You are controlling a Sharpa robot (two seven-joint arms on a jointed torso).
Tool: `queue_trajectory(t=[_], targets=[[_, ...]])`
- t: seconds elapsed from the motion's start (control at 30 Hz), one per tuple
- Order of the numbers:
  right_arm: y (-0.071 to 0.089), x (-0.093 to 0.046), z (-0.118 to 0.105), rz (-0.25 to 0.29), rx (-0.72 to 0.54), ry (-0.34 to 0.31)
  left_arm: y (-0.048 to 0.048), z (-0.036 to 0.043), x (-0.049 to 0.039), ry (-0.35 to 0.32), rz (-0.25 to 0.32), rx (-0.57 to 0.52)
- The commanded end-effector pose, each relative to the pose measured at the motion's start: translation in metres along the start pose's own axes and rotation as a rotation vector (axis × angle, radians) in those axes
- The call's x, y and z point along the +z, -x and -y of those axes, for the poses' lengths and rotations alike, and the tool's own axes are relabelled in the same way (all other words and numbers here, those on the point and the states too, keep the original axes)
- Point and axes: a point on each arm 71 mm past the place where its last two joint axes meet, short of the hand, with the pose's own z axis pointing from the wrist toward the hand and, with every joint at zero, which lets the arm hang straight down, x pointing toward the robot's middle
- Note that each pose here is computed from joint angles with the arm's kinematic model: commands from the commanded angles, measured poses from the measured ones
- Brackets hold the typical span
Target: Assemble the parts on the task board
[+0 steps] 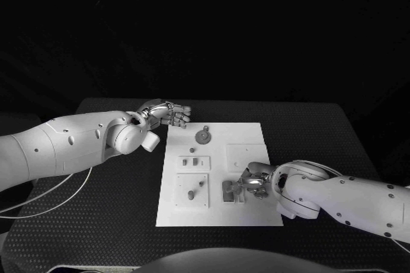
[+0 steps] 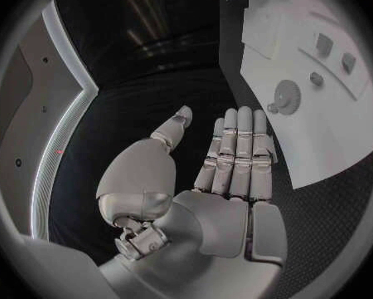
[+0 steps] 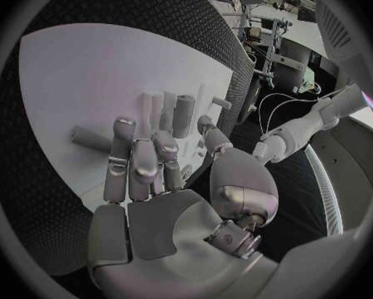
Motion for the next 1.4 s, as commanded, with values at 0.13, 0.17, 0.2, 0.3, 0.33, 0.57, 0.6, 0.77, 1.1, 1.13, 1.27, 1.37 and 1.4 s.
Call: queue_trajectory(t=[0.13, 0.17, 0.2, 0.3, 0.33, 0.57, 0.6, 0.77, 1.1, 1.13, 1.27, 1.37, 1.4], targets=[[0.006, -0.006, 0.000, 0.078, -0.003, 0.082, -0.0017, 0.0014, 0.0004, -0.010, -0.015, -0.003], [0.007, -0.008, 0.001, 0.088, 0.002, 0.091, -0.0017, 0.0014, 0.0004, -0.010, -0.015, -0.003], [0.009, -0.010, 0.001, 0.098, 0.005, 0.104, -0.0016, 0.0014, 0.0004, -0.009, -0.014, -0.003], [0.021, -0.017, 0.003, 0.136, 0.011, 0.132, -0.0007, 0.0012, 0.0001, -0.009, -0.011, -0.003], [0.026, -0.020, 0.004, 0.148, 0.006, 0.134, -0.0005, 0.0011, 0.0001, -0.009, -0.010, -0.002], [0.045, -0.033, 0.018, 0.164, -0.093, 0.117, -0.0015, 0.0013, 0.0003, -0.010, -0.013, -0.003], [0.046, -0.034, 0.023, 0.155, -0.119, 0.106, -0.0013, 0.0013, 0.0002, -0.010, -0.012, -0.002], [0.048, -0.036, 0.038, 0.128, -0.252, 0.053, -0.0007, 0.0012, -0.0002, -0.009, -0.010, -0.002], [0.040, -0.035, 0.049, 0.138, -0.476, -0.016, -0.0004, 0.0010, -0.0005, -0.010, -0.010, -0.002], [0.039, -0.034, 0.049, 0.139, -0.482, -0.018, -0.0008, 0.0011, -0.0003, -0.010, -0.011, -0.002], [0.034, -0.031, 0.049, 0.142, -0.513, -0.021, -0.0010, 0.0012, -0.0002, -0.011, -0.012, -0.002], [0.030, -0.029, 0.050, 0.139, -0.525, -0.027, -0.0004, 0.0011, -0.0005, -0.010, -0.010, -0.002], [0.028, -0.028, 0.050, 0.135, -0.527, -0.027, -0.0003, 0.0011, -0.0006, -0.010, -0.010, -0.002]])
